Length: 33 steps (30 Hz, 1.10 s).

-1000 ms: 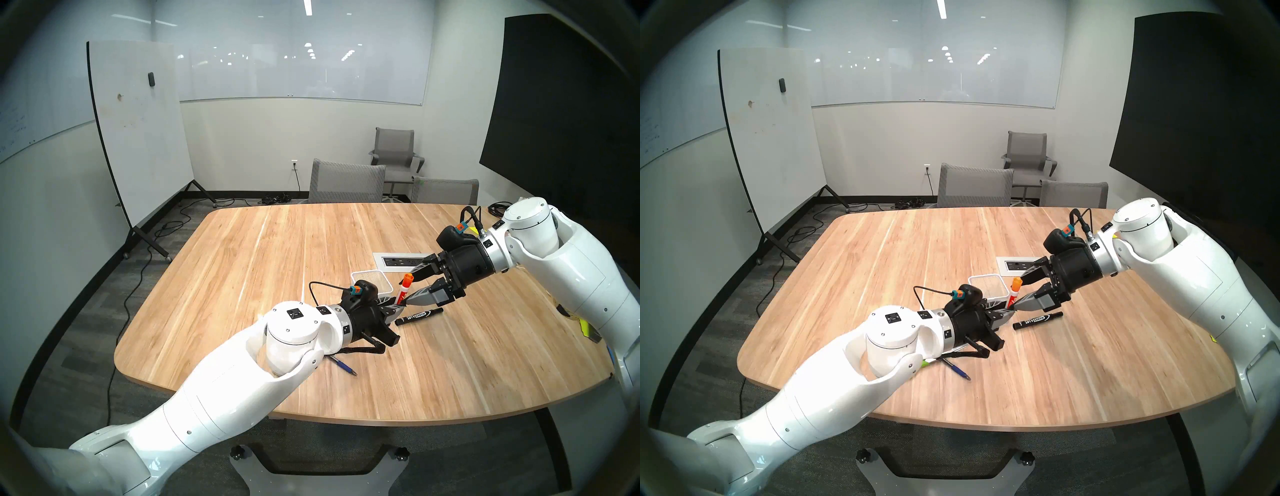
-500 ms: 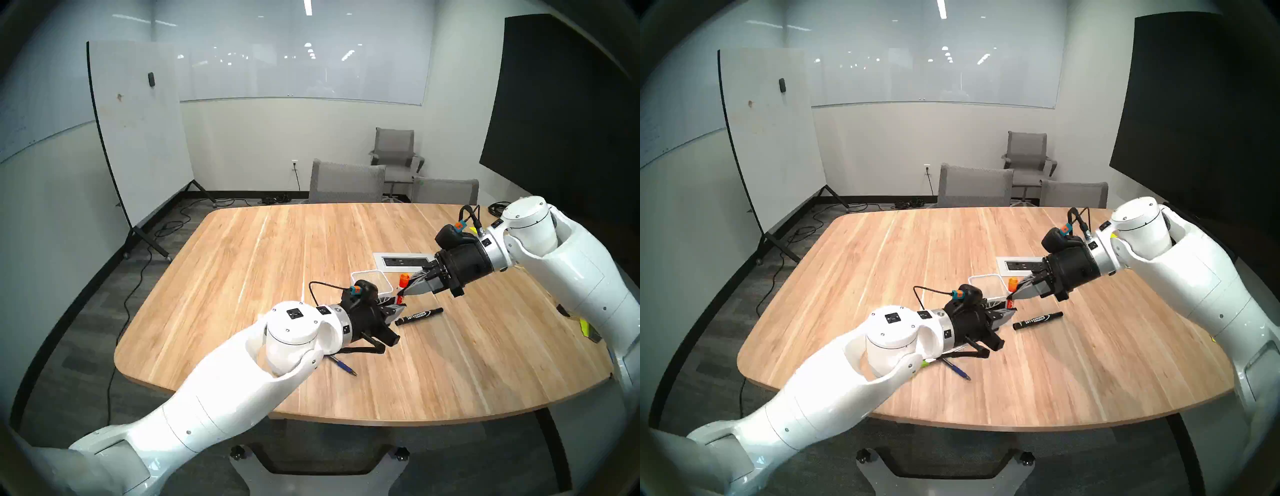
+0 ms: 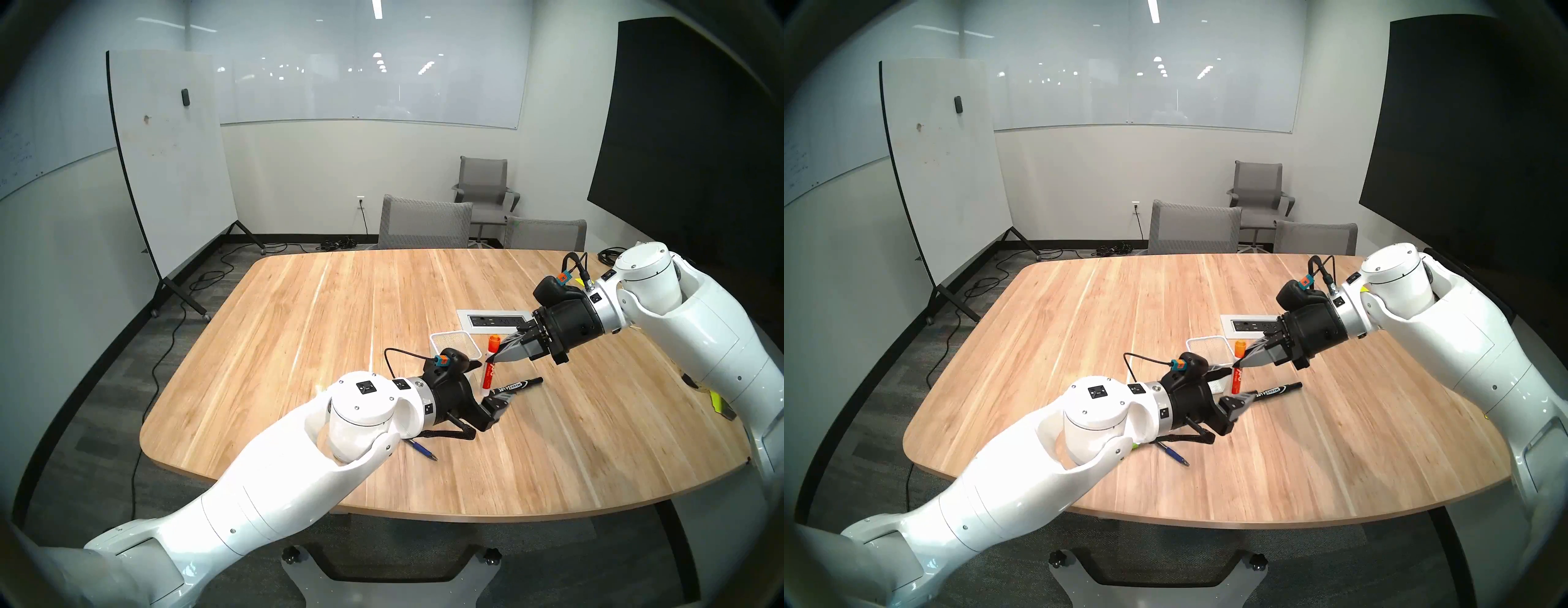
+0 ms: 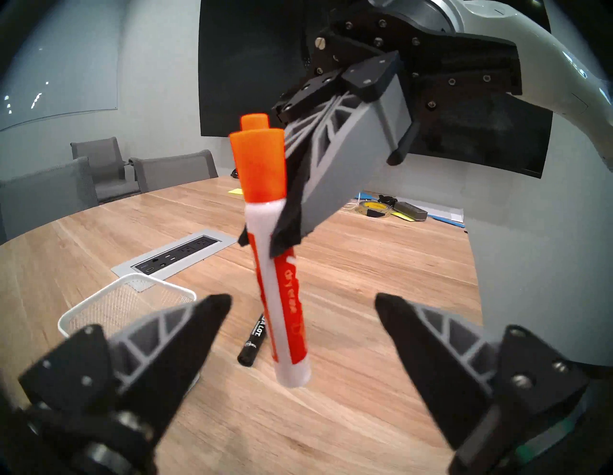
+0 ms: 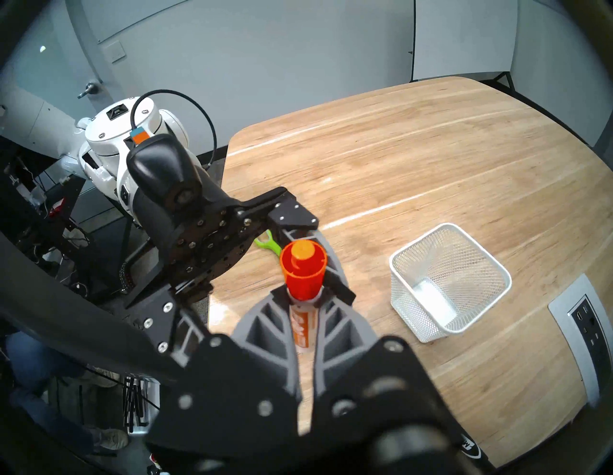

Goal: Place the pen, the marker, and the scissors into the pen holder

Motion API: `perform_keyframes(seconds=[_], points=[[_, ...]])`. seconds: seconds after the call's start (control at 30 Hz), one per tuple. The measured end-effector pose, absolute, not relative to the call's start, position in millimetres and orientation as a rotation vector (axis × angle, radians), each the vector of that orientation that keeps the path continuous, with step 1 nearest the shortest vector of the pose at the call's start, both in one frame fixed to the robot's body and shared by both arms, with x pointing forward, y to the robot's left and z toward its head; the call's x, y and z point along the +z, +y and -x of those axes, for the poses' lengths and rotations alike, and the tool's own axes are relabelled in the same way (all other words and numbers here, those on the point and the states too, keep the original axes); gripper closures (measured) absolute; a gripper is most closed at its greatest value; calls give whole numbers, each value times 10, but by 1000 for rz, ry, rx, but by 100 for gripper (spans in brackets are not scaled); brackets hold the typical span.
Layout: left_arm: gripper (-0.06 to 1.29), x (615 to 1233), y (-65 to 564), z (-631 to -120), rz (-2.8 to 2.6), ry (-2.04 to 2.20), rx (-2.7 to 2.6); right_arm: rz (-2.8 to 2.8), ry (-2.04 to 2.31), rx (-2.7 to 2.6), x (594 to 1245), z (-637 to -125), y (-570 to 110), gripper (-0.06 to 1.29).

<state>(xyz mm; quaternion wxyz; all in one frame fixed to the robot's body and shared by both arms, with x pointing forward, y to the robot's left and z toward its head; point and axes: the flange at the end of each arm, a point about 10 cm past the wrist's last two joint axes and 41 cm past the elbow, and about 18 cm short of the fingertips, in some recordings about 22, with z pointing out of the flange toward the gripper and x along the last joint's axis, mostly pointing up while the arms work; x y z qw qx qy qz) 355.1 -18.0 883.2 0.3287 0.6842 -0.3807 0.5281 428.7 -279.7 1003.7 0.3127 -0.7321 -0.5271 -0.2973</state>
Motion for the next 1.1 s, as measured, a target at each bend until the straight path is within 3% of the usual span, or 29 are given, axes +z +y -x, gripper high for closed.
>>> perform_keyframes(seconds=[0.03,0.07,0.1,0.17,0.6,1.1], points=[[77,8830,-181,-3549,-1791,-997,1381,1931,-1390,-784,10037,-4287,-2796,118],[60,8826,-186,-3543,-1791,-999,1377,1929,-1389,-784,10037,-4287,-2795,118],[29,8823,-187,-3542,-1792,-998,1374,1928,-1388,-785,10038,-4288,-2794,118],[-2,8816,-187,-3543,-1793,-997,1371,1926,-1387,-785,10041,-4290,-2792,118],[-2,8735,-179,-3483,-1822,-964,1363,1951,-1362,-807,10062,-4383,-2770,118],[-2,8804,-21,-3033,-1876,-950,1341,1987,-1349,-824,10037,-4515,-2702,120]])
